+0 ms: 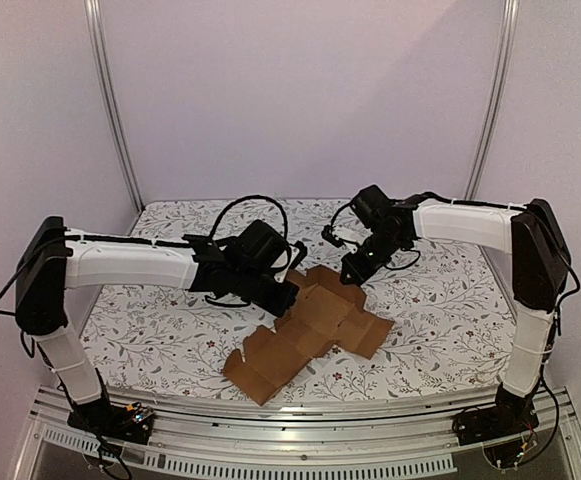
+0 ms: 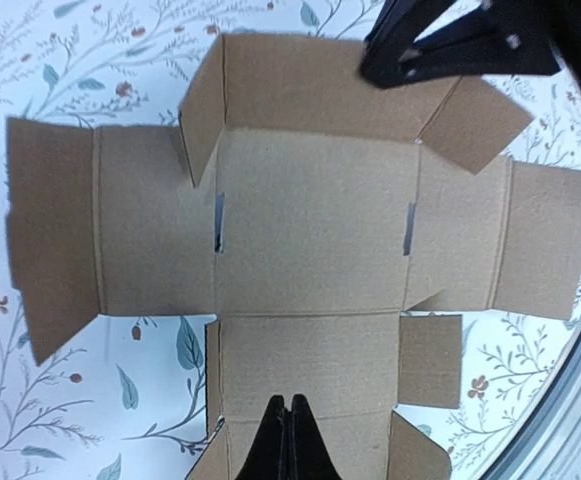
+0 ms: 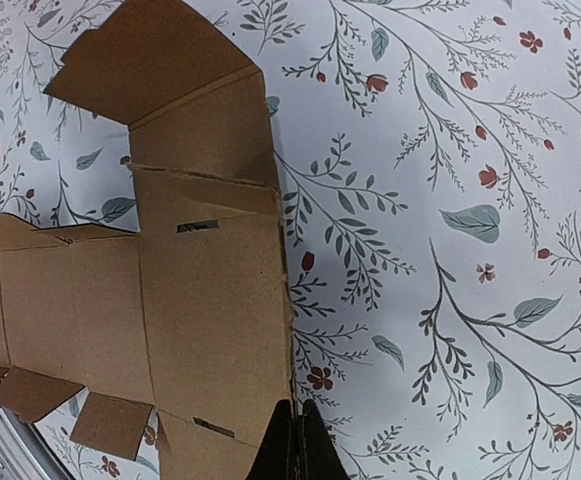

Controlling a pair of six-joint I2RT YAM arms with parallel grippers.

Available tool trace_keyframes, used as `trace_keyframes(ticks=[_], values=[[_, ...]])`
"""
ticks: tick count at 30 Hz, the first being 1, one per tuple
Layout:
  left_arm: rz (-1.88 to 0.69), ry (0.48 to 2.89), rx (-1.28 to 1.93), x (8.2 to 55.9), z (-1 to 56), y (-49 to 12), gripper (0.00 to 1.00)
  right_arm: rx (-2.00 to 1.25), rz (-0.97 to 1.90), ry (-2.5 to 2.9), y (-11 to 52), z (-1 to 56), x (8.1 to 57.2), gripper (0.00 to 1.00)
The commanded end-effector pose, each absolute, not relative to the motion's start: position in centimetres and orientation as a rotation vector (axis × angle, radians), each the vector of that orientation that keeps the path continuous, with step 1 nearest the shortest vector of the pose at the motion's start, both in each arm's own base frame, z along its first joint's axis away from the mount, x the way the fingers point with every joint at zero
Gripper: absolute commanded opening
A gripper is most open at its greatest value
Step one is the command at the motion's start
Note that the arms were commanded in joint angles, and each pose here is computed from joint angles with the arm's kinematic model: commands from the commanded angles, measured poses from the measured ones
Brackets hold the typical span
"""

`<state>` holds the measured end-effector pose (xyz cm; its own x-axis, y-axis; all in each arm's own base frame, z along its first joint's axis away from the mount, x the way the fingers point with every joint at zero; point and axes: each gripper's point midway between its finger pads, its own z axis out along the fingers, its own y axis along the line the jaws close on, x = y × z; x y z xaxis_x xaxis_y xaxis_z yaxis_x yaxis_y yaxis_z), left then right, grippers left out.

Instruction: Fold the paper box

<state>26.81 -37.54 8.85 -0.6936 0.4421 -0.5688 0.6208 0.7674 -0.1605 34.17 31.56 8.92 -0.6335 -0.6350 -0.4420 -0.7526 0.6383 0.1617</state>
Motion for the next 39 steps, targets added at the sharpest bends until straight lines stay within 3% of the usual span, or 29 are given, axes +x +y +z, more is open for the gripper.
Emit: trace_keyframes(ticks=[1,22,29,39], values=[[-0.468,2.375,0.777,27.8,13.2,-36.6,0.0,-1.201,0.409,2.361,31.7,12.6,34.9,0.0],[-0.505,2.283,0.355,33.4,16.0,-26.9,0.02,-1.589,0.183,1.9,34.3,15.8,32.2,0.0],[-0.6,2.325,0.284,34.7,12.8,-26.2,0.13,-1.633,0.198,1.859,35.0,16.0,31.3,0.0],[-0.829,2.363,0.336,35.3,10.0,-29.3,0.12,-1.623,0.209,1.847,35.3,15.8,30.9,0.0]])
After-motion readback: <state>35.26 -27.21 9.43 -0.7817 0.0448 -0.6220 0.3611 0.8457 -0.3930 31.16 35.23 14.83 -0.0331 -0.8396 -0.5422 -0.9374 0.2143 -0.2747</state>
